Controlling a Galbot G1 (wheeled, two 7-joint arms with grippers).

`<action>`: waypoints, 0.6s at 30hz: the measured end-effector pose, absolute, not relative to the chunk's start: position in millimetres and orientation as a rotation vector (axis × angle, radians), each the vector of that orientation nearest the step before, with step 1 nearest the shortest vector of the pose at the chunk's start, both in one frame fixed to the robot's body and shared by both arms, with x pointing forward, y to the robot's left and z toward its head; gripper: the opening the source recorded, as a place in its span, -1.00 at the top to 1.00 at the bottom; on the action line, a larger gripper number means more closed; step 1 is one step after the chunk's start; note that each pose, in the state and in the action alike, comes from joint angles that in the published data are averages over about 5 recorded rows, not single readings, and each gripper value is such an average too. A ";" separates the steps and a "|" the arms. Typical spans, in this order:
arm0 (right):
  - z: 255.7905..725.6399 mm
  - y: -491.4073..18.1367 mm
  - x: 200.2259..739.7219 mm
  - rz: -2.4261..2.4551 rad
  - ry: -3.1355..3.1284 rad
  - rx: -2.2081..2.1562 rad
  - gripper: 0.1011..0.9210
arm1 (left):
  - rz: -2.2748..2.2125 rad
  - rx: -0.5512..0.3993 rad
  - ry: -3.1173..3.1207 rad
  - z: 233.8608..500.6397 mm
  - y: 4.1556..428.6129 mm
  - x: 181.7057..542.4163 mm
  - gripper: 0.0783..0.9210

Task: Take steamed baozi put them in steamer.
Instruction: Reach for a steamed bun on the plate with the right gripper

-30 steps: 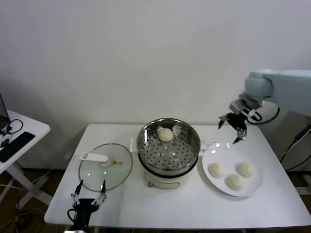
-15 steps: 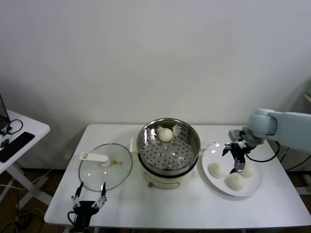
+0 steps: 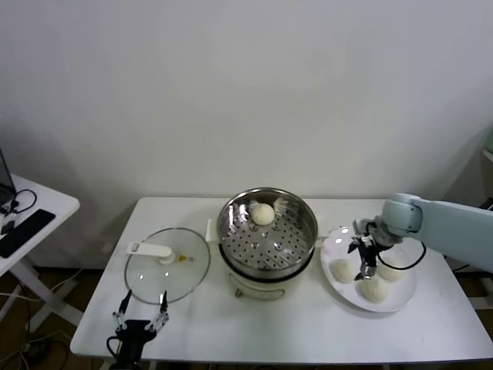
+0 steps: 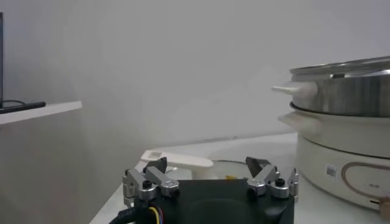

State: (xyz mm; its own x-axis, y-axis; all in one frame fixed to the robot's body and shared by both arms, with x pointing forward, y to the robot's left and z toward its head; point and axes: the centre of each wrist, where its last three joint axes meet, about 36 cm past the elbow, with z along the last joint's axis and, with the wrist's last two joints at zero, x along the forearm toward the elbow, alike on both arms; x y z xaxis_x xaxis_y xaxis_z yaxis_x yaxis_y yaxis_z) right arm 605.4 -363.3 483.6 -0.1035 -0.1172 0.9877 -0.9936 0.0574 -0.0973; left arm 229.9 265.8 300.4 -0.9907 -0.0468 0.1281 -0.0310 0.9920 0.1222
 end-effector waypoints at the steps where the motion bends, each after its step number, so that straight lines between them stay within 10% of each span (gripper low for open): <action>1: 480.4 -363.4 605.7 1.183 -1.399 1.204 -0.76 | -0.182 0.059 -3.004 300.2 265.9 229.9 -0.77; 18: 448.1 -356.9 609.9 1.156 -1.432 1.184 -0.50 | -0.192 0.062 -3.003 299.4 268.5 230.3 -0.77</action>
